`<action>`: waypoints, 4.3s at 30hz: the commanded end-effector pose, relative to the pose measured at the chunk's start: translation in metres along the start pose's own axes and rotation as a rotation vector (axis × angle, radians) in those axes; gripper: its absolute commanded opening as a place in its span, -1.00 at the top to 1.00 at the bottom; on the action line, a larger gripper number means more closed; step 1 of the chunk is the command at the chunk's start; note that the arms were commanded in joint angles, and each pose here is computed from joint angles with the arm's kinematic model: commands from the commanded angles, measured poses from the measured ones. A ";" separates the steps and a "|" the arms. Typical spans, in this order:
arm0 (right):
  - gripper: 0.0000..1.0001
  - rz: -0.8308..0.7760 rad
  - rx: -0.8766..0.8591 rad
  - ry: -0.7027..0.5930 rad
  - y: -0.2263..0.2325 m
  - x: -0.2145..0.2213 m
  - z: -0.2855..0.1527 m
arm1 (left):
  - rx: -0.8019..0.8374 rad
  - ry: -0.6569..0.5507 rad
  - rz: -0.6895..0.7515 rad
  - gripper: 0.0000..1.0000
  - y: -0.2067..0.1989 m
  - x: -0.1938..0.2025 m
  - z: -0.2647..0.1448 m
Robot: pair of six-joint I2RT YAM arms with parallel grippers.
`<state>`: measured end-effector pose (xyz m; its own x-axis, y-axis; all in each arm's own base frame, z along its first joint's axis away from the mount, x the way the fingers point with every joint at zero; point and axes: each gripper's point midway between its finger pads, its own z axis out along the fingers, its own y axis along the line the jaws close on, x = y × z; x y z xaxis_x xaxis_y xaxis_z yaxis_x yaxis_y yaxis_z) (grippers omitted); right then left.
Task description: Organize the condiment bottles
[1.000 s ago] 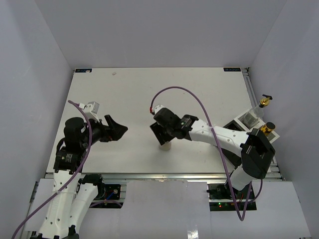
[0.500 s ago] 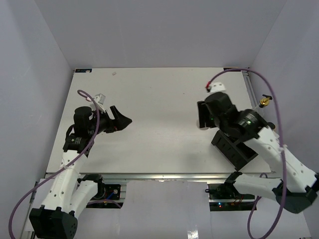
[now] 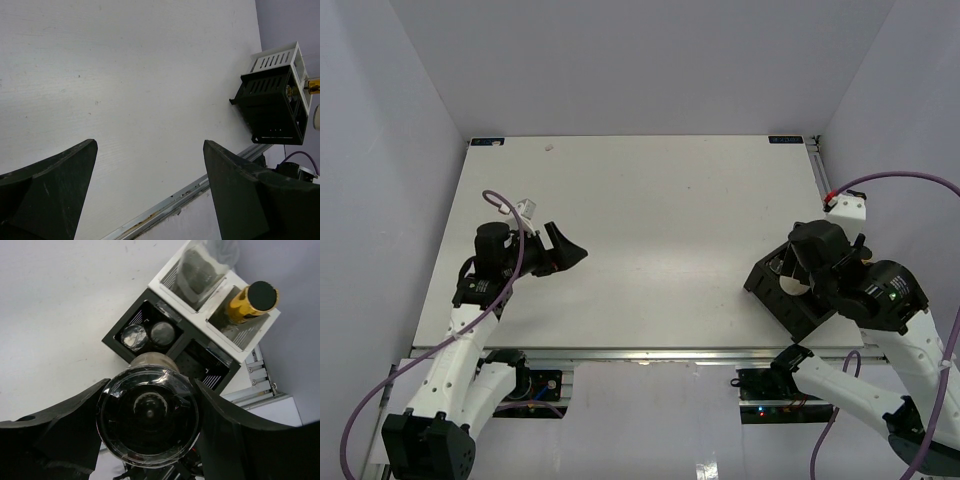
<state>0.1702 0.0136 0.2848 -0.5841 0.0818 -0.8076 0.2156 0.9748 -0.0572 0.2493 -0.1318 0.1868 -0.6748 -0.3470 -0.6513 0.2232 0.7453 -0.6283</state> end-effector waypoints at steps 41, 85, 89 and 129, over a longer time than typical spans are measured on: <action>0.85 0.241 0.336 -0.014 -0.063 0.006 0.053 | -0.011 -0.039 -0.001 -0.96 -0.004 -0.005 -0.008; 0.85 0.329 0.302 0.063 -0.056 0.021 0.041 | -0.072 -0.012 -0.024 -0.96 0.004 0.004 -0.003; 0.85 0.324 0.315 0.070 -0.057 0.031 0.048 | -0.074 -0.017 -0.021 -0.96 0.003 0.004 -0.005; -0.77 0.300 0.247 0.082 -0.035 0.048 0.088 | -0.081 -0.013 -0.015 -0.96 0.003 0.004 -0.003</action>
<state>0.1827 -0.0395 0.1611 -0.6184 0.3781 -0.6890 0.5761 0.8144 -0.0701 0.2434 -0.1285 0.1759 -0.6845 -0.3623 -0.6326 0.1404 0.7859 -0.6021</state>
